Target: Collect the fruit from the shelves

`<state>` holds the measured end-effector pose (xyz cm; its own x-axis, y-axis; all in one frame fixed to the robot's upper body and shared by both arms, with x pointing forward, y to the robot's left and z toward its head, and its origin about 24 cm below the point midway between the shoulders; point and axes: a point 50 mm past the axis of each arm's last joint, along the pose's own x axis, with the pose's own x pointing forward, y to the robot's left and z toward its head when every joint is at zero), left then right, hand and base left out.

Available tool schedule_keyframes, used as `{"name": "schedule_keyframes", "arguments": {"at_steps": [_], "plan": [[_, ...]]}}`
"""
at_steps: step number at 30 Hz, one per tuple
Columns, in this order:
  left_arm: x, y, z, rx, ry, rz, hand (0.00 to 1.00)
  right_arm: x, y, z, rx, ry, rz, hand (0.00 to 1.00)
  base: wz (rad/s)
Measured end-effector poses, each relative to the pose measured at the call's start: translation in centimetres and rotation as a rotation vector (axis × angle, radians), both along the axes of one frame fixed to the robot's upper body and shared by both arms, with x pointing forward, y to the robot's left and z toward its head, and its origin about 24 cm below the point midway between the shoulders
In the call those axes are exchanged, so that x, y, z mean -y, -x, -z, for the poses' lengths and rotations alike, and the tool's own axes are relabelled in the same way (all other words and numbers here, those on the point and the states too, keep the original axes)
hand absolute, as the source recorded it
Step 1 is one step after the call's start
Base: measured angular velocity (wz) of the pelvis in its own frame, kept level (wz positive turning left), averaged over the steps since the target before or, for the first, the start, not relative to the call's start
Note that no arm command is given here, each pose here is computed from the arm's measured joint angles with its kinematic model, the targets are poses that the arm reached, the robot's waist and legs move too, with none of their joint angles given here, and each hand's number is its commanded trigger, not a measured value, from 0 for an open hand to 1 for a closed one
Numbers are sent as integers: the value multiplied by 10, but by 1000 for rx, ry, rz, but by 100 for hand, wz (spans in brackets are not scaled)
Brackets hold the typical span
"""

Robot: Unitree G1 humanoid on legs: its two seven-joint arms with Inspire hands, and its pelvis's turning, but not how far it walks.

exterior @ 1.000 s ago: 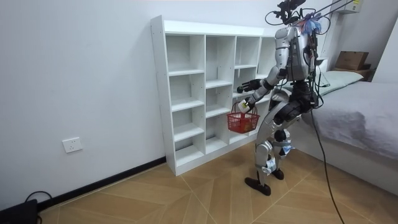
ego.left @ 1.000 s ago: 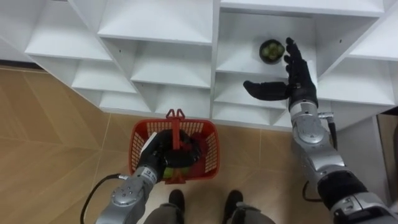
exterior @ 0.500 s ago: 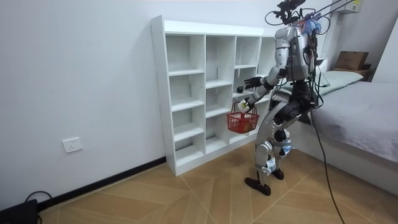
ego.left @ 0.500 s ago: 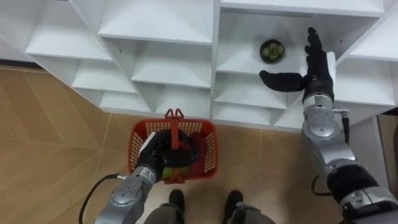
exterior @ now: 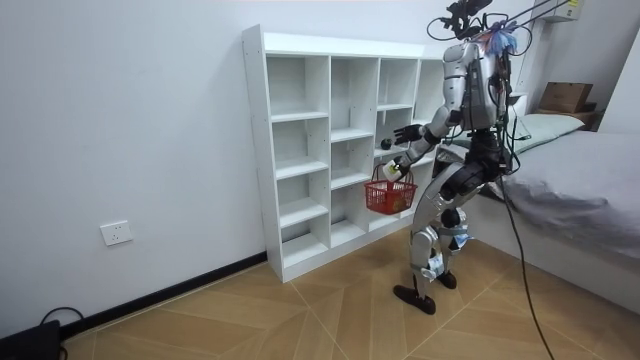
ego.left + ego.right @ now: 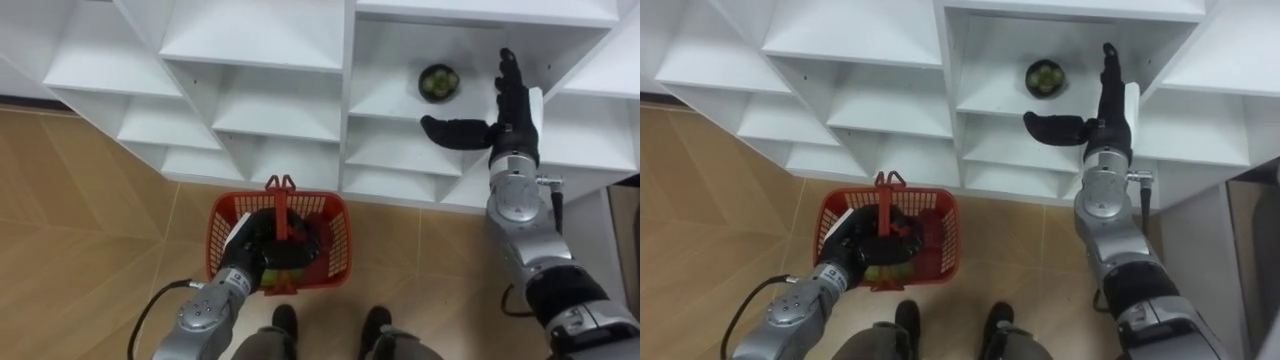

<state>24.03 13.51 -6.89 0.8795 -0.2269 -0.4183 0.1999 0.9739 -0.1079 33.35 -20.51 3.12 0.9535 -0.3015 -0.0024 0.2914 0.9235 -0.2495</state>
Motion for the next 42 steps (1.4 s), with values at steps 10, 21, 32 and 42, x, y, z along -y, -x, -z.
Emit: {"name": "schedule_keyframes", "arguments": {"at_steps": [10,21,32,42], "plan": [[16,3,1,-8,16,41,100,-3,-10,-7,-3,11,-30,0,2],[25,6,3,-15,8,61,100,-9,-20,-21,29,41,-74,0,4],[25,8,5,-38,6,62,100,-11,-23,-27,41,43,-78,0,0],[25,8,6,-43,9,62,100,-9,-23,-24,18,49,-71,0,0]]}}
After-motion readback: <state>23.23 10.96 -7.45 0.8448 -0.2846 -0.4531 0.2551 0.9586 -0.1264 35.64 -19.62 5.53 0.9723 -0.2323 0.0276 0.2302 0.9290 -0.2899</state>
